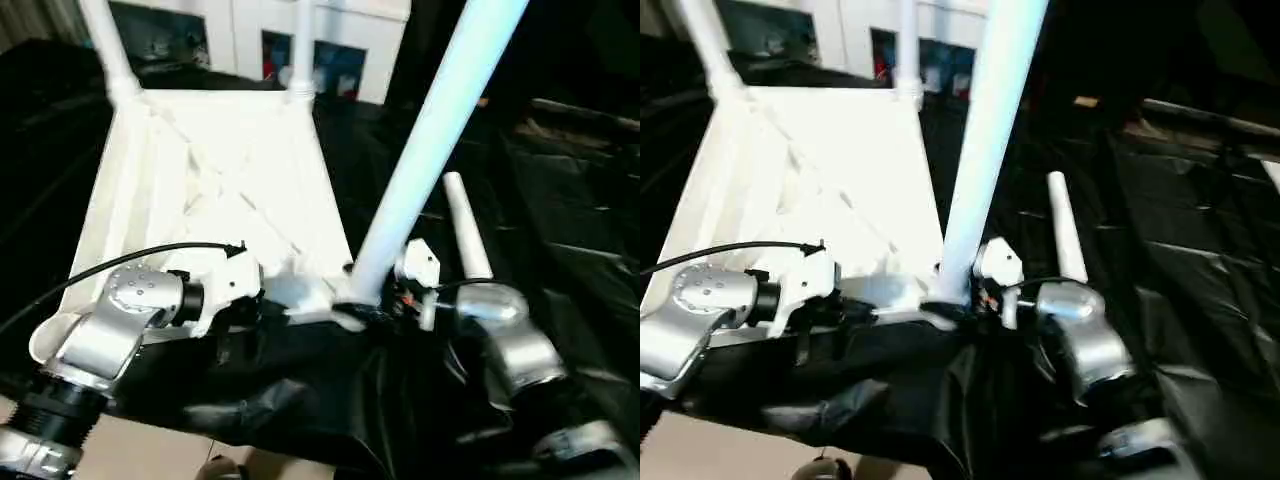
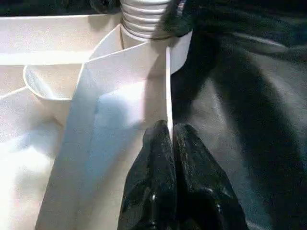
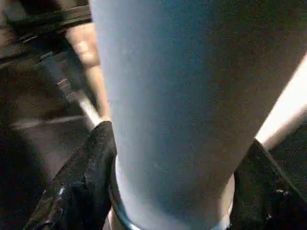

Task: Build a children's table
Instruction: Rotate leg to tighten

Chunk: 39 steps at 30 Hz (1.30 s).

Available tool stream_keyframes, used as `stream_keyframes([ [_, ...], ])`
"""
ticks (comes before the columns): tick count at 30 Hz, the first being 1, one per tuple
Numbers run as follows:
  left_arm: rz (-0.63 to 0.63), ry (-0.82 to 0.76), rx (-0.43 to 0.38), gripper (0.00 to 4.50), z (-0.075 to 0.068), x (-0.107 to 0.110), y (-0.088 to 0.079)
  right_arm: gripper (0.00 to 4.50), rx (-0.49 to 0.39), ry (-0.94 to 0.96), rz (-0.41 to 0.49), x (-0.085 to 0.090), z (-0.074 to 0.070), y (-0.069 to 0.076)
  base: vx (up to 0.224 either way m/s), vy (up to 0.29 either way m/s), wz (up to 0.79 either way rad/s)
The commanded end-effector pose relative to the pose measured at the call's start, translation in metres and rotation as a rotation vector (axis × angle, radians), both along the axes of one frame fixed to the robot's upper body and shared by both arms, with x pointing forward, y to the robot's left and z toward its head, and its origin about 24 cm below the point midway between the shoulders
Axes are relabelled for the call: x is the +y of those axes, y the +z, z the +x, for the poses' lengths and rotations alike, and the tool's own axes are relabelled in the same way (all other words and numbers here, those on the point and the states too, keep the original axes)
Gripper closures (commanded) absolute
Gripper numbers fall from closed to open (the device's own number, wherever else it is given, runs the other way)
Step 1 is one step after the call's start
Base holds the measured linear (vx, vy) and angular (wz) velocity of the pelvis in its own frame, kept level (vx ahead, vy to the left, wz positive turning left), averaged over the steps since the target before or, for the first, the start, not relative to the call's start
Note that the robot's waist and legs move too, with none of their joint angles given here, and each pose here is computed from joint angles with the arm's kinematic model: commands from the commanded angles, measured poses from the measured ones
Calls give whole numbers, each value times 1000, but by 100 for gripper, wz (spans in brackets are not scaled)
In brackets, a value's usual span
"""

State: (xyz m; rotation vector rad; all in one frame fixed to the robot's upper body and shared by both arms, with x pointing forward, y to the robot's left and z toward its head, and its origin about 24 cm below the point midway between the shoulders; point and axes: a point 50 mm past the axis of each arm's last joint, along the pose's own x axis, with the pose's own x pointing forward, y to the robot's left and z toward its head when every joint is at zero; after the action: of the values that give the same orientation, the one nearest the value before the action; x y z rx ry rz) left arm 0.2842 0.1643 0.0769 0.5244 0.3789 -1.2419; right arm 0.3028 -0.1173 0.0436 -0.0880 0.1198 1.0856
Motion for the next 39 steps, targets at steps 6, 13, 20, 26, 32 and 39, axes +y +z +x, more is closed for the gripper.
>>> stream_keyframes([
  [6,21,207,22,450,13,-21,-22,178,171,-391,11,12,1,-37,0,0,0],
  [13,53,359,18,450,29,-57,-30,178,222,-642,81,62,15,-34,0,0,0],
  [20,75,299,-11,450,31,-54,-23,122,147,-489,194,71,18,-11,0,0,0],
  [26,58,206,-14,450,26,-44,-13,64,52,-423,189,47,24,5,0,0,0],
  [32,18,31,-18,450,16,-32,-3,41,26,-147,53,17,16,11,9,-1,0],
  [39,6,-71,-18,450,10,-25,2,41,20,38,-24,1,9,15,45,5,2],
])
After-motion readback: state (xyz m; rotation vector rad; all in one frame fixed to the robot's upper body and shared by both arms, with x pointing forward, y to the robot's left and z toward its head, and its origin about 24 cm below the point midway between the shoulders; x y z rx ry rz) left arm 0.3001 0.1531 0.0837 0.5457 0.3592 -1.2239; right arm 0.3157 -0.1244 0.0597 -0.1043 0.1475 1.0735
